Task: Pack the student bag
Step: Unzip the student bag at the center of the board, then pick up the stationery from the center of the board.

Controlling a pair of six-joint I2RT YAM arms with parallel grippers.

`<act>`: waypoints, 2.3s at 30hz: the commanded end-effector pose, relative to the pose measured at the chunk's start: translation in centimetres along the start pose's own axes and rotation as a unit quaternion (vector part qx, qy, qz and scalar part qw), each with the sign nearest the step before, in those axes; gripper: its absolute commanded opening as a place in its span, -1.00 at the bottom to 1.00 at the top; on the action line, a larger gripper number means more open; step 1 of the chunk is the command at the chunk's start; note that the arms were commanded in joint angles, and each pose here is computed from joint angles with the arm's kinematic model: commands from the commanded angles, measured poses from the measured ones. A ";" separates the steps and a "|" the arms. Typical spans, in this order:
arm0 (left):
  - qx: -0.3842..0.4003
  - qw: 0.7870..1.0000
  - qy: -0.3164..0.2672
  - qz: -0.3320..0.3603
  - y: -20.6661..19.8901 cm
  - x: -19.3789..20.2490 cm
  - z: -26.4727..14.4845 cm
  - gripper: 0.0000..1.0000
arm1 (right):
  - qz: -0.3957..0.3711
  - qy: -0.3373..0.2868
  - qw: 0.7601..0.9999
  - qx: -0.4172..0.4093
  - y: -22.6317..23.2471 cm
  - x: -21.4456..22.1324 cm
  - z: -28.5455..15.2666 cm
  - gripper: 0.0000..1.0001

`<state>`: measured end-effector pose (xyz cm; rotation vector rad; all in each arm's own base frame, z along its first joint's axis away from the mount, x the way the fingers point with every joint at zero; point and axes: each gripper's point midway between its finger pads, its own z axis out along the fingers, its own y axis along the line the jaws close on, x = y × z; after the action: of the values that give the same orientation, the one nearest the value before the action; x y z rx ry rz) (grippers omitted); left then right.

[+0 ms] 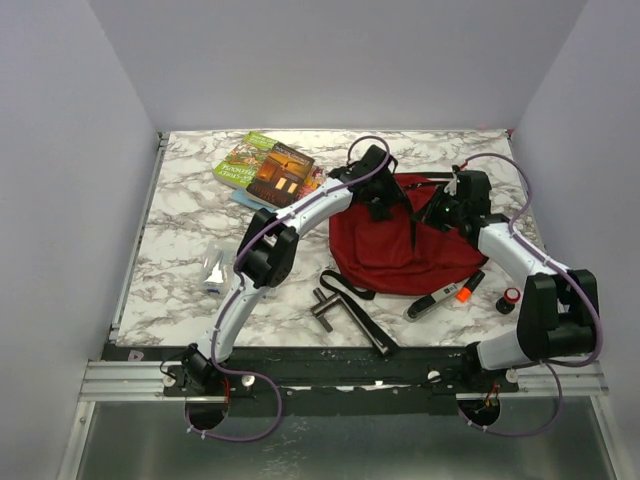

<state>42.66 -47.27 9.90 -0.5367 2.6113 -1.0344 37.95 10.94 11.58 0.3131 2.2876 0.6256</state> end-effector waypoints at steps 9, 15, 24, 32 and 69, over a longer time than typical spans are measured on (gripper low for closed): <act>0.016 0.995 0.002 -0.102 -1.1 0.0 2.5 -0.50 | -0.010 0.005 0.999 -0.042 1.9 0.5 -1.7 -0.99; 0.103 0.991 -0.017 -0.083 -4.9 -1.8 1.6 -1.00 | 0.000 0.025 0.999 -0.037 1.3 2.4 -2.4 -0.99; 0.166 0.983 -0.040 -0.067 -8.1 -4.6 -0.8 -1.00 | 0.084 0.083 0.993 -0.012 -1.2 9.7 -4.8 -0.99; 0.183 0.983 0.005 -0.003 -8.4 -3.1 -2.5 -1.00 | 0.089 0.062 0.994 0.022 -2.7 9.5 -4.4 -0.99; 0.133 0.967 0.081 0.202 -4.6 1.8 -16.8 0.70 | 0.163 -0.029 0.917 0.363 -10.7 6.5 -13.9 0.59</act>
<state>38.90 -44.62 17.37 -0.0786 2.6230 -1.3135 25.28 1.30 11.03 0.9163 2.3824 0.0041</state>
